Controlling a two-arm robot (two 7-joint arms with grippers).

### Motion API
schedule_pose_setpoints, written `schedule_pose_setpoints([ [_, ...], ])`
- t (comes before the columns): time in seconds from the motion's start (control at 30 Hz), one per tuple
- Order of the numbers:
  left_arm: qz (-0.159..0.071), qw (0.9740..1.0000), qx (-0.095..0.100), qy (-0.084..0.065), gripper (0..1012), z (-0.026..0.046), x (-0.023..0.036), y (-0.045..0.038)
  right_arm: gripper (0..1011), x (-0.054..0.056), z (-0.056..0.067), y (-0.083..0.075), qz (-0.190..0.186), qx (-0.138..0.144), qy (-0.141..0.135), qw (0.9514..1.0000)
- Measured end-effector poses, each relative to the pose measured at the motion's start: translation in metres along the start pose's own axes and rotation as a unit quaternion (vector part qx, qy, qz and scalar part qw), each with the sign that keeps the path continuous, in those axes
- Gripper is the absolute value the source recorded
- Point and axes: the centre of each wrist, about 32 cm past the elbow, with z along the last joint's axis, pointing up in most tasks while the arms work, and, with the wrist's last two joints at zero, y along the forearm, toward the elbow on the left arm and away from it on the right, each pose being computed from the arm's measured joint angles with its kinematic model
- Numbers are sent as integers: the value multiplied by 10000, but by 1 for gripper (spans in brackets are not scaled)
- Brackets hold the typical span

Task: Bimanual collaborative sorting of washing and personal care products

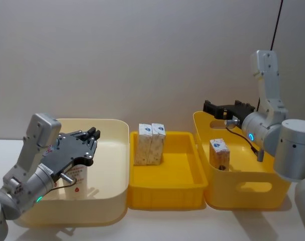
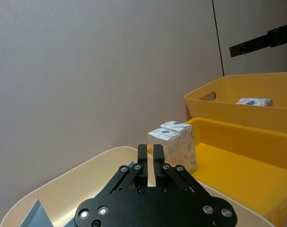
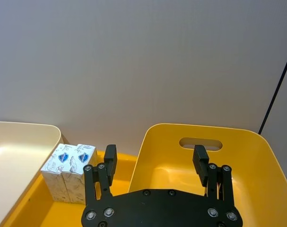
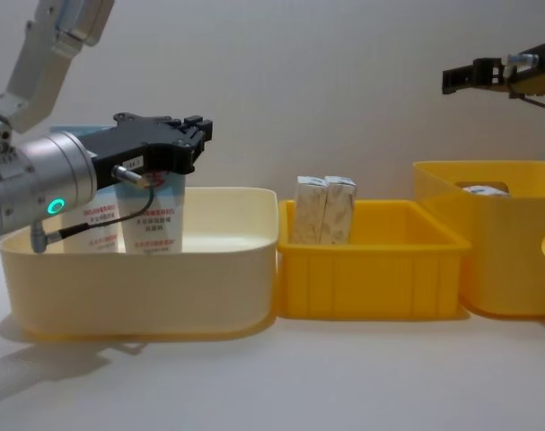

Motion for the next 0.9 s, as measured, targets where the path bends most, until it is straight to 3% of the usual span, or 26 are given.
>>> schedule_pose_setpoints([
  [0.27,8,10000,-20,25,93,-17,-25,-7,1001,0,0,0,0,0,0,10000],
  [0.9,19,10000,-37,37,628,-30,-46,-14,1001,0,0,0,0,0,0,10000],
])
